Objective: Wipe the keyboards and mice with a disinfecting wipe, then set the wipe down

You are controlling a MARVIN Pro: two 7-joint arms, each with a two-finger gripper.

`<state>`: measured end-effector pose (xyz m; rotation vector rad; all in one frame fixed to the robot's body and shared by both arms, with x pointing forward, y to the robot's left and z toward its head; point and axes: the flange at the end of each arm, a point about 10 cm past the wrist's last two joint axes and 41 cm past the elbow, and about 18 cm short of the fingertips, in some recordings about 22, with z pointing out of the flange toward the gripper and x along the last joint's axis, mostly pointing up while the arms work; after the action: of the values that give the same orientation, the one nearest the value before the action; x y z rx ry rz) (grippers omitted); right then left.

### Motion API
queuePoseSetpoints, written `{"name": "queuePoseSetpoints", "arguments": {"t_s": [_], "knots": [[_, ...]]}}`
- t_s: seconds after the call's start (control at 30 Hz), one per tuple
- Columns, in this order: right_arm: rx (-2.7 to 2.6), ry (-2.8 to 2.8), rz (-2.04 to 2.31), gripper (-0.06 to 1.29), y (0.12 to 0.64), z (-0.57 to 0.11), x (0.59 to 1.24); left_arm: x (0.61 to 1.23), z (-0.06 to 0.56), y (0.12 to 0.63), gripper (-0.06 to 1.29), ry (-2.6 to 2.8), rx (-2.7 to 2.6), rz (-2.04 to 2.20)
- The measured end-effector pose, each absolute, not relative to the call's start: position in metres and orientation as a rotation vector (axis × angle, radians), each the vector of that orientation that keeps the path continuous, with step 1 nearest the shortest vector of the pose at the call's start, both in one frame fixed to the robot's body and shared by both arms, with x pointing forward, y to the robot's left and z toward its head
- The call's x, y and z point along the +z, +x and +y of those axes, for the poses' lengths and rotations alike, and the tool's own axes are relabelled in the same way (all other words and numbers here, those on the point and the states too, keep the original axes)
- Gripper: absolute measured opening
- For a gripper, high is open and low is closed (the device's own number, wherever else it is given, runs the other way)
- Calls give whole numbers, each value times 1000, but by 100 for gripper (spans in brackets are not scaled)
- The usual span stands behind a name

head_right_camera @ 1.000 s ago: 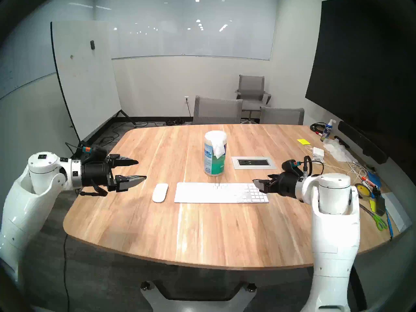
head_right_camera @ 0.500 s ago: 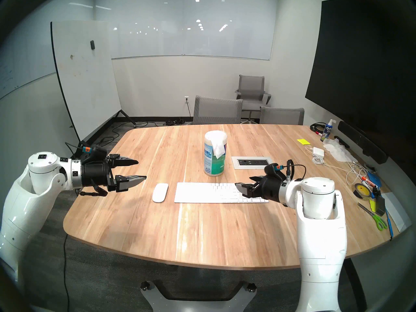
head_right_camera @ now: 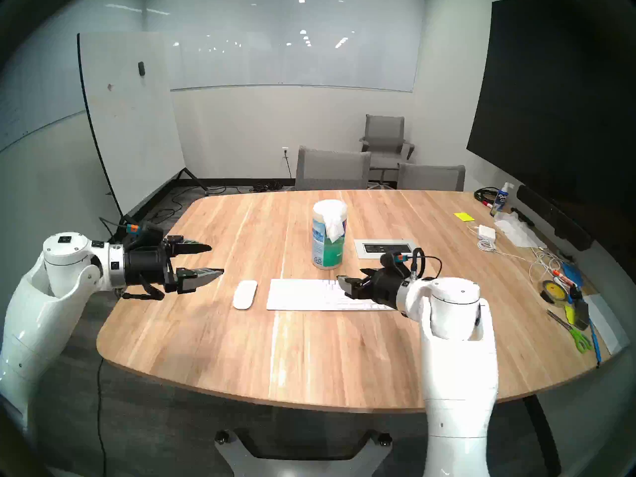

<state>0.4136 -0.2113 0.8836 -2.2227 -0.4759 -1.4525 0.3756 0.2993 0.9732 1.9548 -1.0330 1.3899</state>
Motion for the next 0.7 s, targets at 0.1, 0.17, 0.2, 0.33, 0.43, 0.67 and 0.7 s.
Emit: {"name": "queuePoseSetpoints", "arguments": {"t_s": [0.1,0.17,0.2,0.33,0.43,0.67,0.7], "knots": [[-1459,-2221,-454,123,417,-206,881,973,299,376,127,1955,1390,-1033],[-1460,-2225,-421,123,422,-200,875,973,299,376,127,1955,1390,-1033],[-1464,-2226,-410,123,424,-199,873,973,299,376,127,1955,1390,-1033],[-1478,-2233,-364,123,431,-191,866,973,299,376,127,1955,1390,-1033],[-1487,-2235,-332,123,436,-185,861,973,299,376,127,1955,1390,-1033],[-1515,-2222,-262,123,445,-173,859,973,299,376,127,1955,1390,-1033],[-1521,-2219,-252,123,446,-171,860,973,299,376,127,1955,1390,-1033]]}}
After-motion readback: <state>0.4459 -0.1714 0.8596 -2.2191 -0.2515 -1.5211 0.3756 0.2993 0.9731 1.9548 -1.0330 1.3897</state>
